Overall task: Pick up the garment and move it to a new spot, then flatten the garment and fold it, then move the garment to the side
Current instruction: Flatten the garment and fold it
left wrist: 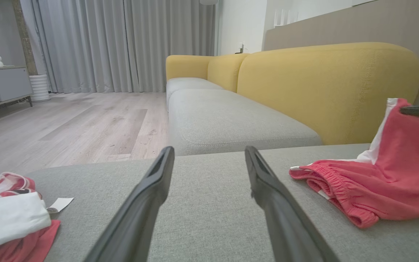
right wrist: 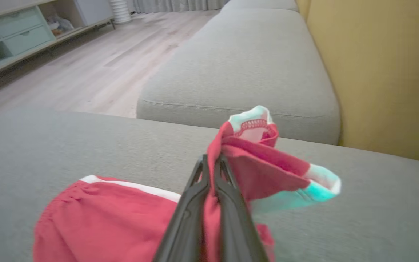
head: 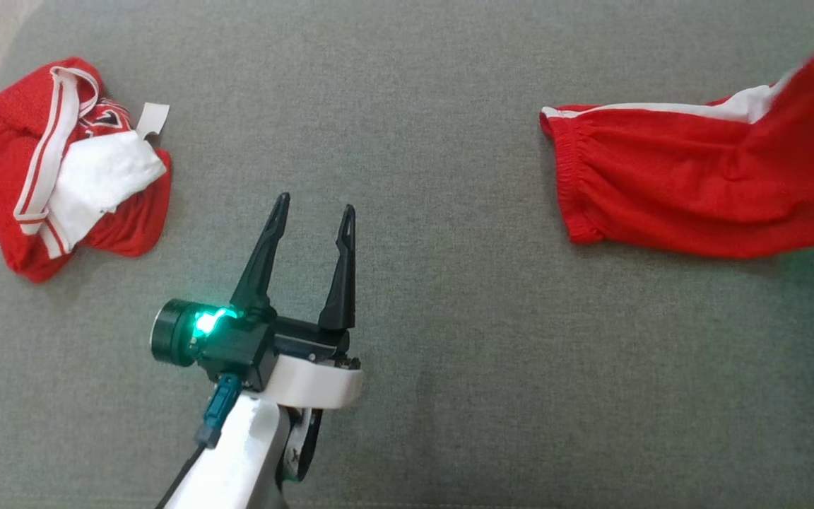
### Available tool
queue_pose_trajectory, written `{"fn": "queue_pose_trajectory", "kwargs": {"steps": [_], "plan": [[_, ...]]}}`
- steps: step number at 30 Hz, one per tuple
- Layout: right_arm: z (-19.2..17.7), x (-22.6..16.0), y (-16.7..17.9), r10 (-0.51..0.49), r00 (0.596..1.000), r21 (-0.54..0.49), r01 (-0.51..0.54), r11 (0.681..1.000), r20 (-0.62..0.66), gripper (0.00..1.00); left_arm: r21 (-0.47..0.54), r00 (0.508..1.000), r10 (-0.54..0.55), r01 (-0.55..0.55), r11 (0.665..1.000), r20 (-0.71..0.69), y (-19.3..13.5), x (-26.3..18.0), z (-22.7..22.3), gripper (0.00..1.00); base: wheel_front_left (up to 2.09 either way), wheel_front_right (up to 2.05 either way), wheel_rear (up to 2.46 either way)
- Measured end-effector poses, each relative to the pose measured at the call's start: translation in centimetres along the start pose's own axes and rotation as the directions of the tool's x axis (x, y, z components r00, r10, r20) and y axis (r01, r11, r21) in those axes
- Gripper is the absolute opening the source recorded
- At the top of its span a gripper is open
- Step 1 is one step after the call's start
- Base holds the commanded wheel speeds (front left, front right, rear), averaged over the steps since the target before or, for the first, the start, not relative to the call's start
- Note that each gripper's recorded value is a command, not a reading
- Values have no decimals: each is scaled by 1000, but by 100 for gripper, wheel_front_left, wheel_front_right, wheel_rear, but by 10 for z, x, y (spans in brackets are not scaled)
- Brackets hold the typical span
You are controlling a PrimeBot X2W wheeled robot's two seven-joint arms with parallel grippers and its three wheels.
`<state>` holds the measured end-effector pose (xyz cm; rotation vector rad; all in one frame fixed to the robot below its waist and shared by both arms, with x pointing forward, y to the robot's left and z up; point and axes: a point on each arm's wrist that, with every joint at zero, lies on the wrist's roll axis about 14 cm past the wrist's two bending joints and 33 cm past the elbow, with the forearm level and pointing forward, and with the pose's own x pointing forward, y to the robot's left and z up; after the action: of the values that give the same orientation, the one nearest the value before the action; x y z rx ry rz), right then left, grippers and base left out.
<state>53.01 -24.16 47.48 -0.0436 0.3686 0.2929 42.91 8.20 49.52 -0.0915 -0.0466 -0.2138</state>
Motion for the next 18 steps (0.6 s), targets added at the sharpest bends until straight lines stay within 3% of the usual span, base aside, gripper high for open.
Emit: {"fn": "queue_pose_trajectory", "kwargs": {"steps": [6,7,8,9,14,18], "plan": [[1,20,89,202,979,3,-202,979,6,3,-5,1000,4,-4,1000,12,1,-2,5,100,0,0,0],[2,23,103,225,974,22,-225,974,12,25,-6,1000,8,-8,1000,12,2,-2,6,100,0,0,0],[2,26,115,246,969,39,-247,968,21,90,-7,1000,10,-10,1000,11,3,-3,5,100,0,0,0],[3,28,126,261,965,59,-263,963,31,100,-8,1000,11,-11,1000,11,3,-4,6,100,0,0,0],[1,28,168,334,941,95,-337,937,51,100,-8,999,37,-37,999,2,9,-11,4,100,0,0,0],[14,17,146,284,952,69,-293,954,110,100,-7,999,37,-37,999,16,10,-15,11,100,0,0,0]]}}
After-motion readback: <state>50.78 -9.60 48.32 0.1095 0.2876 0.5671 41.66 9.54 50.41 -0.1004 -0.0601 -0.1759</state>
